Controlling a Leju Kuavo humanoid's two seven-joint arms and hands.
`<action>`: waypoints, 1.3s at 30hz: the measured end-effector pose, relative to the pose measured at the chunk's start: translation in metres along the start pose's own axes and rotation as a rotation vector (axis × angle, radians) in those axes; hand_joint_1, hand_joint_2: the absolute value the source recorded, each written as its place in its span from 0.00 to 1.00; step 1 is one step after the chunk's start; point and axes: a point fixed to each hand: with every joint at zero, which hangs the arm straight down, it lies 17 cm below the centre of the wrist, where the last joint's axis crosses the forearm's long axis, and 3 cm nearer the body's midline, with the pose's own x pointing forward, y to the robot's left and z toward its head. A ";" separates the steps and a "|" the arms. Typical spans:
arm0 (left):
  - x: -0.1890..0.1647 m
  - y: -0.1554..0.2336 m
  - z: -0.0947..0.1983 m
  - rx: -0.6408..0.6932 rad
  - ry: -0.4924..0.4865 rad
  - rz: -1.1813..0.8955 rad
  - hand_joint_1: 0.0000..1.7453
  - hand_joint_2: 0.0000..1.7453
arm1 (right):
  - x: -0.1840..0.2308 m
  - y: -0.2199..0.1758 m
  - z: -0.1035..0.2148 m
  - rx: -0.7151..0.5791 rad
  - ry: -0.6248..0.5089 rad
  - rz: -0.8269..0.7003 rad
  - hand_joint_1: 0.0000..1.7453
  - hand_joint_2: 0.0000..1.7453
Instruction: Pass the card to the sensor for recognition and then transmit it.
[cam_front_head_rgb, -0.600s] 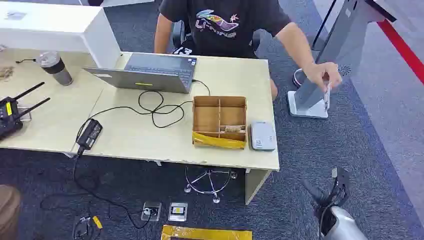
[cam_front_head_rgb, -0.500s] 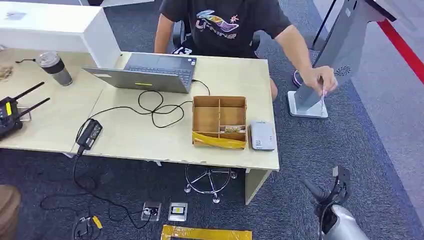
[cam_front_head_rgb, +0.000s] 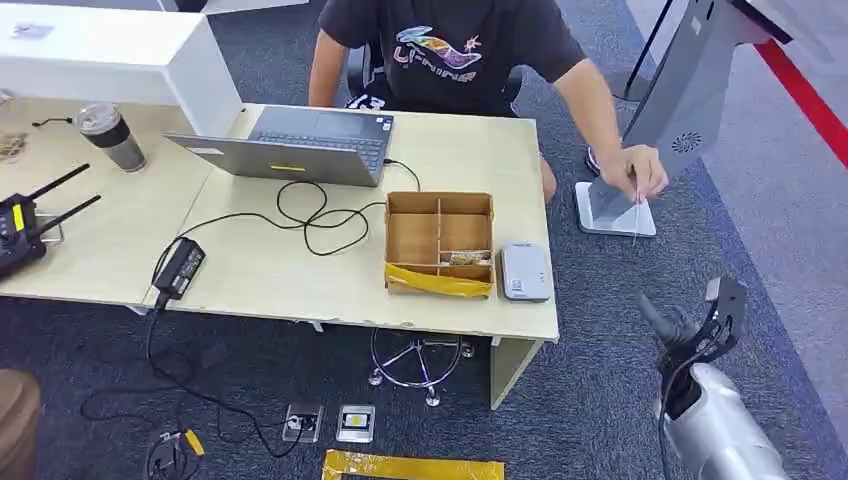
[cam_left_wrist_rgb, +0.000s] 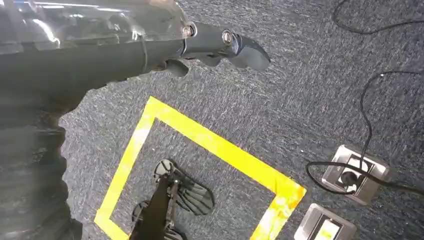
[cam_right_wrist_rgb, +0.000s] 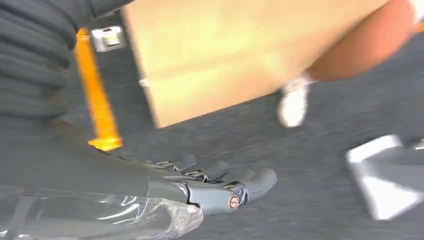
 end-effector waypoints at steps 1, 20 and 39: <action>0.000 0.000 0.000 -0.001 -0.001 -0.001 0.00 1.00 | 0.013 0.001 -0.003 -0.001 -0.027 -0.007 0.00 1.00; 0.011 -0.021 0.001 -0.056 -0.021 -0.050 0.00 1.00 | 0.308 0.081 0.098 -0.105 -1.061 0.518 0.00 1.00; 0.019 -0.038 0.001 -0.083 -0.033 -0.060 0.00 1.00 | 0.332 0.183 0.277 -0.143 -1.588 0.655 0.00 1.00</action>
